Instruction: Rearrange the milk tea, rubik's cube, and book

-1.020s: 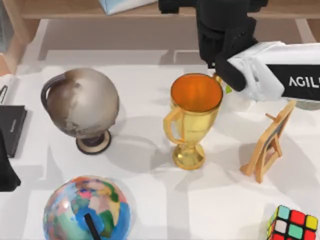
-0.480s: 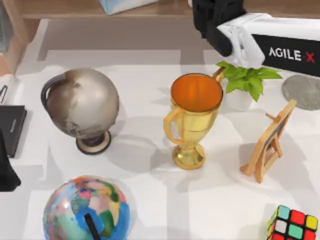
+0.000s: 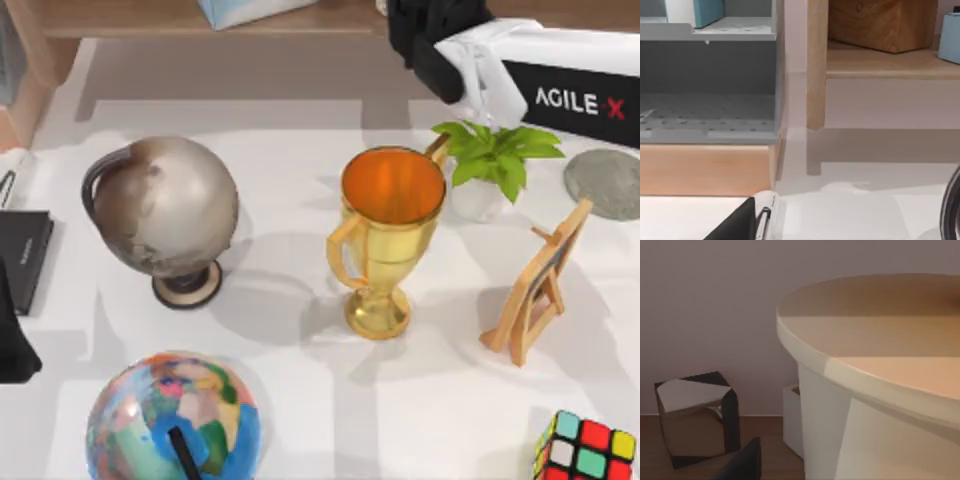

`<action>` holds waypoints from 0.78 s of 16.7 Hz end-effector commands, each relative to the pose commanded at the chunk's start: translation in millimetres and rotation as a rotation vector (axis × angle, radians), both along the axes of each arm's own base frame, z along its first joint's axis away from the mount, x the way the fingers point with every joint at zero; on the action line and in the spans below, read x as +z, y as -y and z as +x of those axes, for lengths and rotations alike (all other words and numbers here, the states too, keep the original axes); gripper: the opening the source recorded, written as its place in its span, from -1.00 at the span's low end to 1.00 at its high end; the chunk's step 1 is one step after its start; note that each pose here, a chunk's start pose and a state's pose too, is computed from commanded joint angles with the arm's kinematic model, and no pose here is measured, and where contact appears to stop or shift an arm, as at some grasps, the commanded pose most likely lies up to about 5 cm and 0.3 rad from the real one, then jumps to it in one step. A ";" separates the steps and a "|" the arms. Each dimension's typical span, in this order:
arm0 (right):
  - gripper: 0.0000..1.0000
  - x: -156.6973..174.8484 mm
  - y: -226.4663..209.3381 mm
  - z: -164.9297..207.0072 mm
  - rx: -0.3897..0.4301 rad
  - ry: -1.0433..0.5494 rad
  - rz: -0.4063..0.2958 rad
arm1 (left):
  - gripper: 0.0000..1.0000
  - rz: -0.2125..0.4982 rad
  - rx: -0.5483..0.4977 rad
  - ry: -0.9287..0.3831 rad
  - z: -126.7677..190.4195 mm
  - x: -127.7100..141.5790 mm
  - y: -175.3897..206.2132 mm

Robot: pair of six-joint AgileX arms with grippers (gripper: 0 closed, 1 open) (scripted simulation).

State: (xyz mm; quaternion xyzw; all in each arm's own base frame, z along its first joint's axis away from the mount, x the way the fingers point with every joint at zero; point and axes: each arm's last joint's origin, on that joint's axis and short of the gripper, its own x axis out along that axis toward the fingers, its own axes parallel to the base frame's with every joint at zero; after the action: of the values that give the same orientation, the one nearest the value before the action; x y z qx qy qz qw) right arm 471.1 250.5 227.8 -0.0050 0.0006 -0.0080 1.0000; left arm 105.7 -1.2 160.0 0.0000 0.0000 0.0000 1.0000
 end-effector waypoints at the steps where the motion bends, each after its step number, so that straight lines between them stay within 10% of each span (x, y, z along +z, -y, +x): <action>1: 0.55 0.0 0.0 0.0 0.000 0.000 0.000 | 1.00 0.000 0.000 0.000 0.0 0.0 0.0; 11: -0.96 0.0 0.0 0.0 0.000 0.000 0.000 | 1.00 0.000 0.000 0.000 0.0 0.0 0.0; 13: -1.00 0.0 0.0 0.0 0.000 0.000 0.000 | 1.00 0.000 0.000 0.000 0.0 0.0 0.0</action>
State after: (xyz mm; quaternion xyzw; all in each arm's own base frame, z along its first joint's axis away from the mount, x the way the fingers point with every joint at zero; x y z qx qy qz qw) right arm 471.1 250.5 227.8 -0.0050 0.0006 -0.0080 1.0000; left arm 105.7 -1.2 160.0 0.0000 0.0000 0.0000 1.0000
